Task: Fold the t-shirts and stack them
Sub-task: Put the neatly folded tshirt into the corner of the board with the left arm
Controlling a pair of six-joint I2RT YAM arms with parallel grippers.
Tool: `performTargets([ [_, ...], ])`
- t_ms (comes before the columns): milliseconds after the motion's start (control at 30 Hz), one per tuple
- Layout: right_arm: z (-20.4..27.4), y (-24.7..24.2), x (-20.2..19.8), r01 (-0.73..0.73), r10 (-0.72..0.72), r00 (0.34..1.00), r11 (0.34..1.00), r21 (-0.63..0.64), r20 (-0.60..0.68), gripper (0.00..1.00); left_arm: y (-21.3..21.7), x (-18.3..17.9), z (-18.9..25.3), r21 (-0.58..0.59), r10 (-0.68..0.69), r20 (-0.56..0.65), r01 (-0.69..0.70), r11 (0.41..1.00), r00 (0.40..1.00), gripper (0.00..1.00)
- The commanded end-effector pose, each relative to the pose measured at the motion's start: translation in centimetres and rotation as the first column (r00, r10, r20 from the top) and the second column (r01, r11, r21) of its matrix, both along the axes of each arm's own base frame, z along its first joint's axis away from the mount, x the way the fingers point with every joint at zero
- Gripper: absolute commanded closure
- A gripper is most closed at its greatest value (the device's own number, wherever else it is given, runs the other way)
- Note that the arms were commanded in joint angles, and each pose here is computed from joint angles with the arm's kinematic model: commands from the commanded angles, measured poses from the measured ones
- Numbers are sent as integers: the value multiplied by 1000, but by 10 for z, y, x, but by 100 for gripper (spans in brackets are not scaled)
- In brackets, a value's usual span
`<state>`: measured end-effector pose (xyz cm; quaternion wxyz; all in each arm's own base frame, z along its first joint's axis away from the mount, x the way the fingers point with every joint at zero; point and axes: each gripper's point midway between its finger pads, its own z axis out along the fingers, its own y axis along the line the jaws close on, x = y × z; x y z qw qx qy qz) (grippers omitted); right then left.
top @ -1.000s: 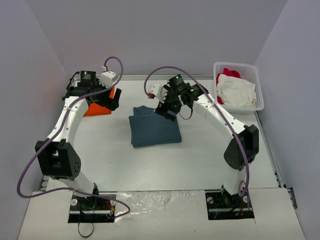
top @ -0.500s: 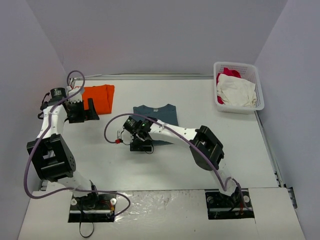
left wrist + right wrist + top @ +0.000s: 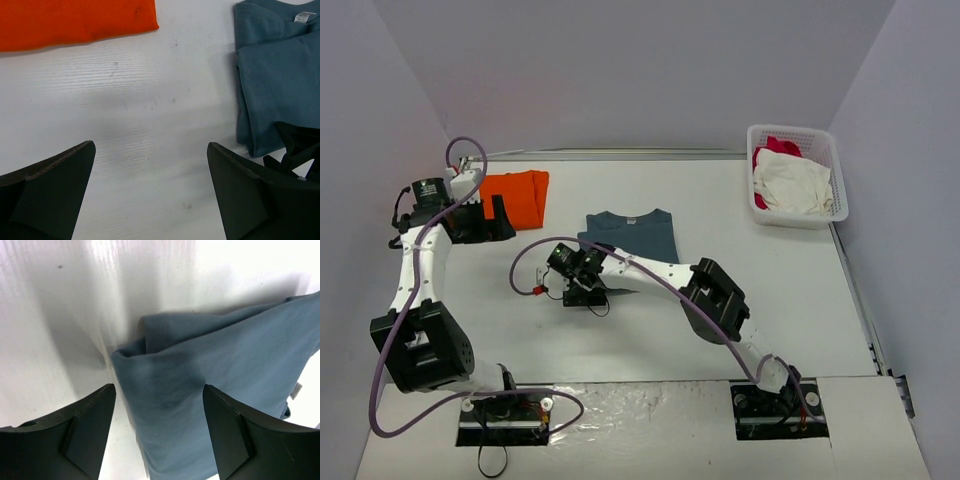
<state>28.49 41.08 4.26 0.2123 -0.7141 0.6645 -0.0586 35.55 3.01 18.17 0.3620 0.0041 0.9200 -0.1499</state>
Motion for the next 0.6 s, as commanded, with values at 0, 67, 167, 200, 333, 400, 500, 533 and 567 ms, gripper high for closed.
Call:
performTargets([
  [0, -5, -2, 3, 21, -20, 1000, 999, -38, 17, 34, 1, 1, 10, 9, 14, 47, -14, 1000, 999, 6],
  [67, -14, -2, 4, 22, -21, 1000, 998, -54, 14, 38, 1, 1, 10, 6, 15, 50, -15, 1000, 999, 6],
  [167, -25, -2, 4, 27, -27, 1000, 997, -73, 4, 42, -1, 1, 9, -1, 9, 42, -9, 1000, 999, 6],
  [200, -30, -3, 2, 25, -25, 1000, 996, -80, -6, 46, -1, 1, 8, 1, 6, 39, -6, 1000, 999, 6],
  [333, -34, -8, -1, 25, -27, 999, 995, -98, -19, 88, -4, 0, 3, -22, -12, 13, 12, 1000, 1000, 6],
  [400, -30, -10, -2, 21, -23, 1000, 995, -99, -18, 95, -6, 1, 1, -38, -16, 4, 16, 999, 1000, 6],
  [500, -15, -11, -2, 16, -16, 1000, 996, -86, -7, 100, -22, -3, 1, -123, -58, -10, 56, 991, 998, 6],
  [533, -11, -13, -2, 17, -17, 1000, 996, -87, -4, 100, -39, -4, 5, -222, -113, 8, 112, 969, 994, 6],
  [567, -6, -14, -1, 18, -17, 1000, 996, -83, 3, 100, -50, -7, 5, -284, -147, 13, 145, 948, 989, 6],
])
